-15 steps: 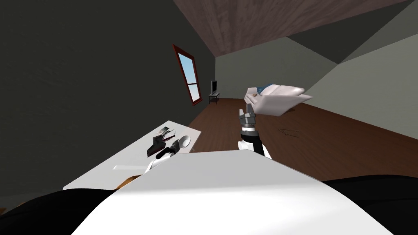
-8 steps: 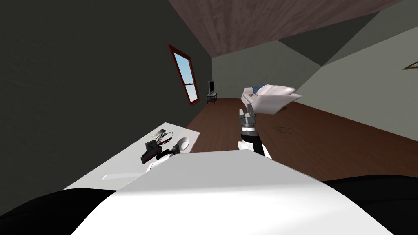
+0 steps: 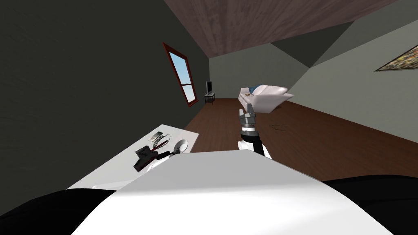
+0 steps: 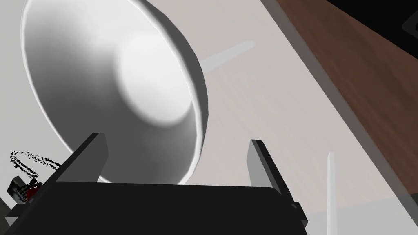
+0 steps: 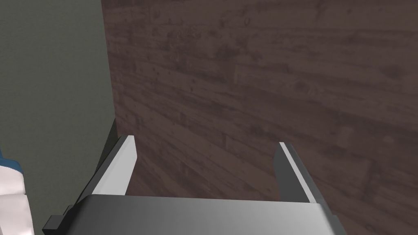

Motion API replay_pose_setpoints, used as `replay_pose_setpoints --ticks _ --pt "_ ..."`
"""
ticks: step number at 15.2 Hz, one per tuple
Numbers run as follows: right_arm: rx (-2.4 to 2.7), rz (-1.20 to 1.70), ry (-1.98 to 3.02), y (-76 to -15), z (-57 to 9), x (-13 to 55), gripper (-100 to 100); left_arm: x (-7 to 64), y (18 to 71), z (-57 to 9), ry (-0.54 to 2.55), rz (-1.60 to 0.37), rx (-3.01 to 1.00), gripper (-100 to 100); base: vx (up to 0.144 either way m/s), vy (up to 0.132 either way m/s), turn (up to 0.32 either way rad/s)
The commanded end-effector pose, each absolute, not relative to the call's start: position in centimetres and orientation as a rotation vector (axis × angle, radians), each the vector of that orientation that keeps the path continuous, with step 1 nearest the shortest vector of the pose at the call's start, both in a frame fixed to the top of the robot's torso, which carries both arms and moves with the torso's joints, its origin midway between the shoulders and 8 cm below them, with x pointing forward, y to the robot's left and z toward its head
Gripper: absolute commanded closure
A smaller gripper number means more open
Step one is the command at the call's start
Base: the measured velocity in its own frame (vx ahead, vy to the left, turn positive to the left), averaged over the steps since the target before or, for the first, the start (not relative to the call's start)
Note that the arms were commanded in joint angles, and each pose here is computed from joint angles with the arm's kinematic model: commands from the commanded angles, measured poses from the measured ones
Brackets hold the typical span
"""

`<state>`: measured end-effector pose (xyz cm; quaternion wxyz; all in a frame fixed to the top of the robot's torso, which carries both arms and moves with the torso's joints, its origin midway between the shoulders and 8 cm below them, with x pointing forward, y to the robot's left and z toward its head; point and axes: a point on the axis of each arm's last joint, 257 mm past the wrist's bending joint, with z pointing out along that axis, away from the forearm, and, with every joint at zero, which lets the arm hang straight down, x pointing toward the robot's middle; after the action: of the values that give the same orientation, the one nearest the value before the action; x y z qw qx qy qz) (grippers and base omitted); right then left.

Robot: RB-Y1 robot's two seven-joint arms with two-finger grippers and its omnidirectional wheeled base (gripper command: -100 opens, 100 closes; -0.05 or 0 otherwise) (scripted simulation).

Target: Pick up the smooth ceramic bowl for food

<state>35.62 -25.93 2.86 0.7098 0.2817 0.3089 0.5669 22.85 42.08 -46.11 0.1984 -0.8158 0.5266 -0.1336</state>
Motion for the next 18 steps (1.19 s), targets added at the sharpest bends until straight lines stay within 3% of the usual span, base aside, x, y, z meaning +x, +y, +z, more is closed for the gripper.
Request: replay_pose_setpoints --ticks 1,10,11,18 --pt "0.625 1.258 0.686 -25.9 2.9 35.6 0 22.0 41.6 -46.7 1.477 -0.358 -2.322 -100 0.020 0.013 -0.055" --pt "0.625 1.258 0.686 -25.9 2.9 35.6 0 22.1 41.3 -48.6 1.477 -0.354 -2.341 -100 0.012 0.013 -0.020" --pt "0.625 1.258 0.686 -25.9 2.9 35.6 0 22.2 41.3 -48.6 1.476 -0.355 -2.340 100 0.000 0.000 0.000" --pt "0.625 1.258 0.685 -25.9 2.9 35.6 0 21.8 41.4 -47.4 1.477 -0.353 -2.340 100 -0.003 -0.005 0.000"
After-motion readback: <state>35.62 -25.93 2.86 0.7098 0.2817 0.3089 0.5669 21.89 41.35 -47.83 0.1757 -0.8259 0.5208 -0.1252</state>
